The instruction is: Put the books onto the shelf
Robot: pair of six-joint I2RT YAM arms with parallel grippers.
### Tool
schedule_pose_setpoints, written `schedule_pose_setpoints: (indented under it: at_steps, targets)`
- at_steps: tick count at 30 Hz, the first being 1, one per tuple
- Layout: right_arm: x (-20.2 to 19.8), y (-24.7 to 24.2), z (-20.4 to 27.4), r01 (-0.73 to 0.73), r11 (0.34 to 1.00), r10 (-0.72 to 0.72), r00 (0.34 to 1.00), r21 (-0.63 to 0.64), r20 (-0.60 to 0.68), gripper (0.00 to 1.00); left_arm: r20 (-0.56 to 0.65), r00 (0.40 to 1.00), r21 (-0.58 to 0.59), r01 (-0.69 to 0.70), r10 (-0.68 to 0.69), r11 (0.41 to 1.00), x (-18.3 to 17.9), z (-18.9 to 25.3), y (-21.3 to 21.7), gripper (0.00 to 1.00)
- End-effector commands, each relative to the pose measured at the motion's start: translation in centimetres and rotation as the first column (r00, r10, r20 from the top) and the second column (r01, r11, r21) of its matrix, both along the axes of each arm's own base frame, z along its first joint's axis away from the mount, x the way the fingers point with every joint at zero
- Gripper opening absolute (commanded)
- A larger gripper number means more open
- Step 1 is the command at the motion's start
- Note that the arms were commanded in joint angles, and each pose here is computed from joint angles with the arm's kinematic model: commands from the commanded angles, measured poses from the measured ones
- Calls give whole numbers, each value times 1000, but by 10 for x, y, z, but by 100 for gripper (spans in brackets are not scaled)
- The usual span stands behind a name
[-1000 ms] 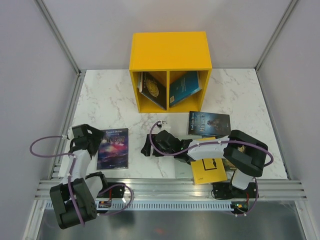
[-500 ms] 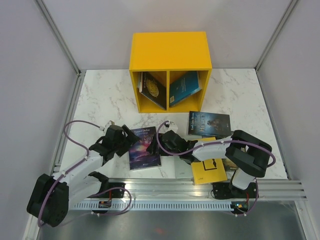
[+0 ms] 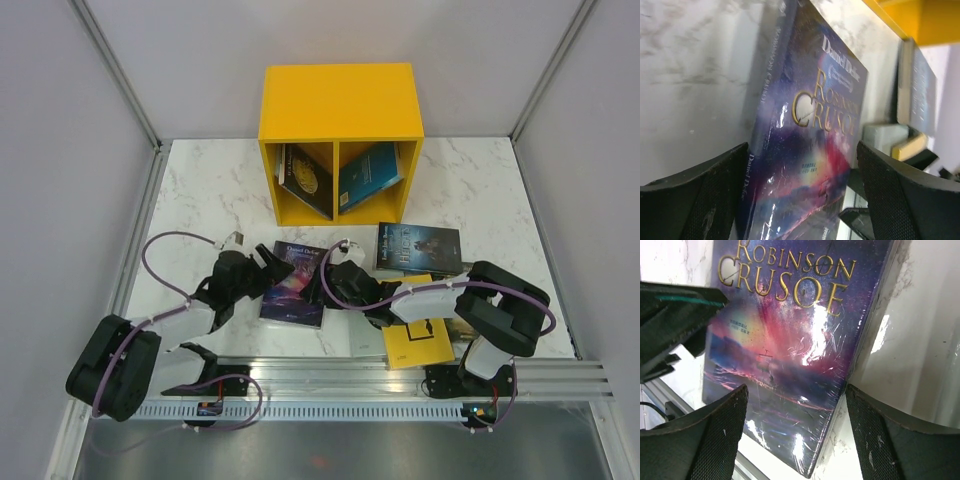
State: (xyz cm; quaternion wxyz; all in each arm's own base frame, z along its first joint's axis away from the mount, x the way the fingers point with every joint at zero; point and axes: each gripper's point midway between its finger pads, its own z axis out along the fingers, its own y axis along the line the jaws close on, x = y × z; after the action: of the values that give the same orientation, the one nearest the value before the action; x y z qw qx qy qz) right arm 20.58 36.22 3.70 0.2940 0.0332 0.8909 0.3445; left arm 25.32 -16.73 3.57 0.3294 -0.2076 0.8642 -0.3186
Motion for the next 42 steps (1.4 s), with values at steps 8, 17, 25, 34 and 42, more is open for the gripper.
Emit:
schedule_pose_setpoints:
  at_steps: [8,17,25,34,42]
  targets:
    - [-13,-13,-30,5,998,-9,998,-66,-63,82,-42,924,-180,368,-380,912,-99,-31,-32,83]
    - [-12,-18,-37,14,996,-20,997,-93,-71,82,49,912,-152,411,-408,899,-105,-9,-28,30]
    - [-6,-28,-39,34,991,-42,997,-126,-58,82,133,837,-205,547,-531,811,-126,25,-40,78]
    - [3,-35,-42,49,988,-57,997,-147,-50,82,114,861,-204,509,-497,836,-124,22,-37,58]
    - [1,-42,-50,58,985,-67,996,-160,-56,82,232,871,-171,476,-434,863,-103,65,-37,48]
